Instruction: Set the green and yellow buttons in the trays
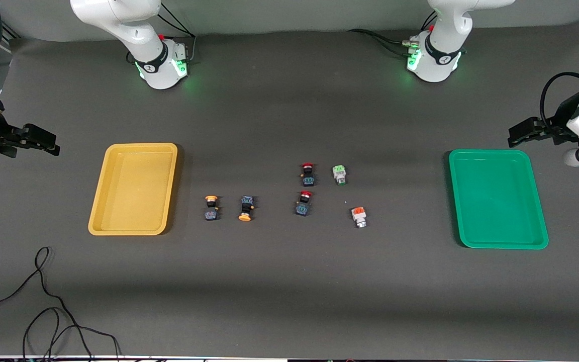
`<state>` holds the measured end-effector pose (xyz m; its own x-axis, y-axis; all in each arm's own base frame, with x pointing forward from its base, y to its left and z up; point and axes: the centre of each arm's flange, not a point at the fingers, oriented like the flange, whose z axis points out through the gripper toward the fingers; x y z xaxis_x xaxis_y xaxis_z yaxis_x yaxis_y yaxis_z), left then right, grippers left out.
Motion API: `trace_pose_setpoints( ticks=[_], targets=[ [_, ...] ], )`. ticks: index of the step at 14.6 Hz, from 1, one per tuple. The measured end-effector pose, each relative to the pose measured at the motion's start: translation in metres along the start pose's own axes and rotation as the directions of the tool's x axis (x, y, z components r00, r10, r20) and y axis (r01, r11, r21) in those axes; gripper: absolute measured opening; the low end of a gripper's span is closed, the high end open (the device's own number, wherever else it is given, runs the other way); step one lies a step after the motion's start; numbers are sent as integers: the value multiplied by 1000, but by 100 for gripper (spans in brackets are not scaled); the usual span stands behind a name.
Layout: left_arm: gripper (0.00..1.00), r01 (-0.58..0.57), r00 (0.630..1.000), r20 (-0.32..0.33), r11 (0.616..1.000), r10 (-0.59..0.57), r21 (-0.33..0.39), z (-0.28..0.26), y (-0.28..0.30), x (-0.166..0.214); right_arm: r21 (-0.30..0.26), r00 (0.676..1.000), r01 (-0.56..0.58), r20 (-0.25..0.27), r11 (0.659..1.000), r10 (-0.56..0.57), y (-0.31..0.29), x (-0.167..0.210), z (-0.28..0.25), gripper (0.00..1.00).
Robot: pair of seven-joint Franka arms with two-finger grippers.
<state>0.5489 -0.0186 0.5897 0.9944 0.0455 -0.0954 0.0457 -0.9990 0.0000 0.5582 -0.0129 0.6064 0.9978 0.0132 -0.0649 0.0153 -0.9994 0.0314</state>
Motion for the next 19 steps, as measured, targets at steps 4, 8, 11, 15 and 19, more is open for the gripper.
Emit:
trace_pose_setpoints(
  ticks=[4, 8, 11, 15, 19],
  targets=[
    [100, 0, 1000, 0, 1000, 0, 0, 0, 0, 0, 0, 1000, 0, 5, 1000, 0, 0, 0, 1, 100],
    [100, 0, 1000, 0, 1000, 0, 0, 0, 0, 0, 0, 1000, 1, 5, 1000, -1, -1, 0, 1, 100],
    [100, -5, 1000, 0, 1000, 5, 0, 0, 2, 0, 0, 1000, -1, 4, 1000, 1, 0, 0, 1, 100],
    [100, -57, 998, 8, 998, 57, -2, 4, 33, -4, -1, 1000, -1, -2, 1000, 1, 1, 1, -2, 100],
    [100, -121, 991, 61, 992, 123, -31, 23, 106, -21, 4, 1000, -1, -11, 1000, 1, 0, 3, -6, 100]
  ],
)
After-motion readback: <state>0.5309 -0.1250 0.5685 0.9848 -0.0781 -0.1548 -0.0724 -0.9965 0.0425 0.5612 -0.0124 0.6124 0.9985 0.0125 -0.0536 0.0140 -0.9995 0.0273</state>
